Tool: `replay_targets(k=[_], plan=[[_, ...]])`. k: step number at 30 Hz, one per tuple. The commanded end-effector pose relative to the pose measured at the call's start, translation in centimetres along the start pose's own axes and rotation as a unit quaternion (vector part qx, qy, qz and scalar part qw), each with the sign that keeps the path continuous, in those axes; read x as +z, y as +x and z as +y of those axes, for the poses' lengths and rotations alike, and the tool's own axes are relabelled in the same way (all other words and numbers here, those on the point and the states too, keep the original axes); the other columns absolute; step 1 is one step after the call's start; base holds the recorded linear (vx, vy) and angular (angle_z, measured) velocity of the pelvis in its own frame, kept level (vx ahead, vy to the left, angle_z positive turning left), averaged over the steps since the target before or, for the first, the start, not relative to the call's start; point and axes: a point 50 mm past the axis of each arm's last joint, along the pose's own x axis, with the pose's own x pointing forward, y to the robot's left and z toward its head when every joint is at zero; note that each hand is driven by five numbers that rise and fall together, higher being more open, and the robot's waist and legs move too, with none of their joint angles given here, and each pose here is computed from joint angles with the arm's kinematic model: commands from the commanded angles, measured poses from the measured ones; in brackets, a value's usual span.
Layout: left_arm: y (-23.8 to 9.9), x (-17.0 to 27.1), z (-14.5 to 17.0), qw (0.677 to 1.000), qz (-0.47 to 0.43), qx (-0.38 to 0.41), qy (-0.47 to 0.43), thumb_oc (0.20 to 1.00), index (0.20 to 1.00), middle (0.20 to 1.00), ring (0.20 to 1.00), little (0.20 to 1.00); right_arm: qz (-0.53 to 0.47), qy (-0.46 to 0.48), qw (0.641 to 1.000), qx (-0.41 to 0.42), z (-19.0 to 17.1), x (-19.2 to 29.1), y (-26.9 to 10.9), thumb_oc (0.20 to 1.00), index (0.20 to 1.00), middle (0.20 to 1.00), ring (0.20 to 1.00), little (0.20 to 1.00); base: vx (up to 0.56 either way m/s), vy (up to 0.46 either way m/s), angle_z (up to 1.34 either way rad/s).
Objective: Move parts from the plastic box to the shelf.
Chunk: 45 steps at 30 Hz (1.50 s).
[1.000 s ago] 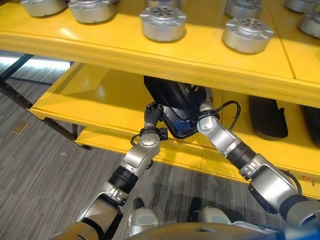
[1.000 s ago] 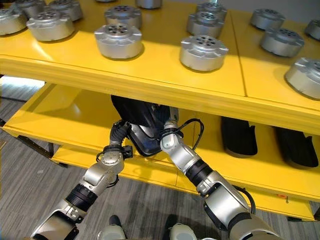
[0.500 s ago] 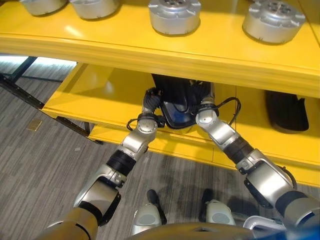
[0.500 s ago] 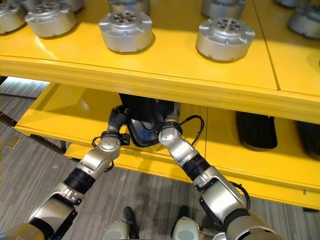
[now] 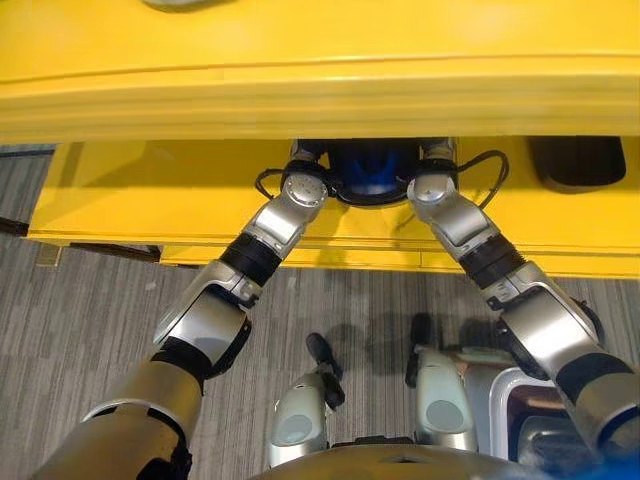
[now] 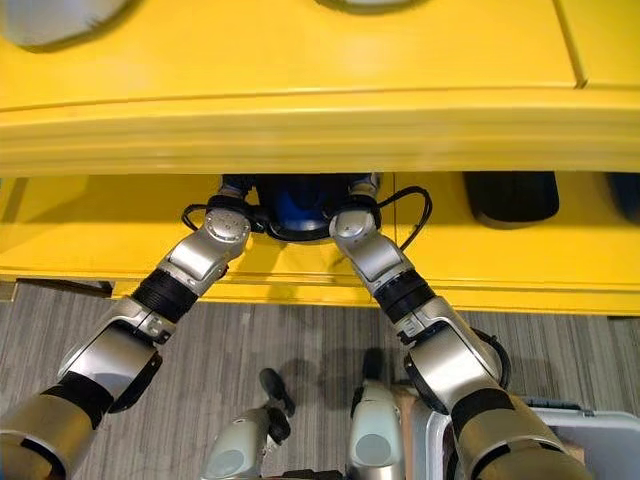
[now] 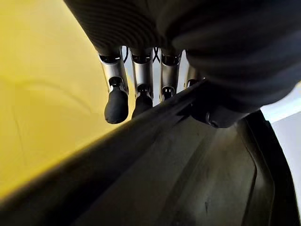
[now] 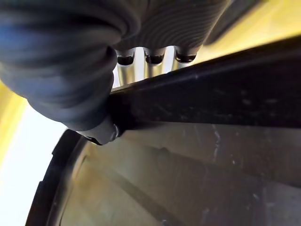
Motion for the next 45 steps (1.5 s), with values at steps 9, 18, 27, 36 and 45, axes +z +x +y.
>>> replay_targets(k=[9,18,27,36,45], plan=[[1.9,9.2,1.1,0.985,-0.159,0.046,-0.047,0.200,0.200,0.200,0.200,0.200,-0.097,-0.007,0.994,0.045,2.0,6.0,1.3,0.200,0.200,0.200,0.200,0.200,-0.02,-0.041,-0.16],[1.7,8.0,0.4,0.990,-0.134,0.023,-0.036,1.000,1.000,1.000,1.000,1.000,-0.095,0.006,0.993,0.075,3.3,6.2,0.8,0.307,0.307,0.307,0.307,0.307,-0.01,-0.026,-0.01],[1.5,6.9,0.5,0.991,-0.112,0.046,-0.053,1.000,1.000,1.000,1.000,1.000,-0.142,-0.021,0.985,0.100,4.2,7.2,0.1,1.000,1.000,1.000,1.000,1.000,-0.01,-0.019,0.02],[1.0,8.2,2.0,0.980,-0.177,0.086,-0.037,1.000,1.000,1.000,1.000,1.000,-0.166,0.020,0.986,0.006,1.6,8.0,0.3,1.000,1.000,1.000,1.000,1.000,0.00,-0.014,0.05],[0.3,10.9,3.5,0.961,-0.249,0.087,-0.084,1.000,1.000,1.000,1.000,1.000,-0.110,0.025,0.993,-0.038,1.0,6.6,0.9,1.000,1.000,1.000,1.000,1.000,0.03,0.013,0.00]])
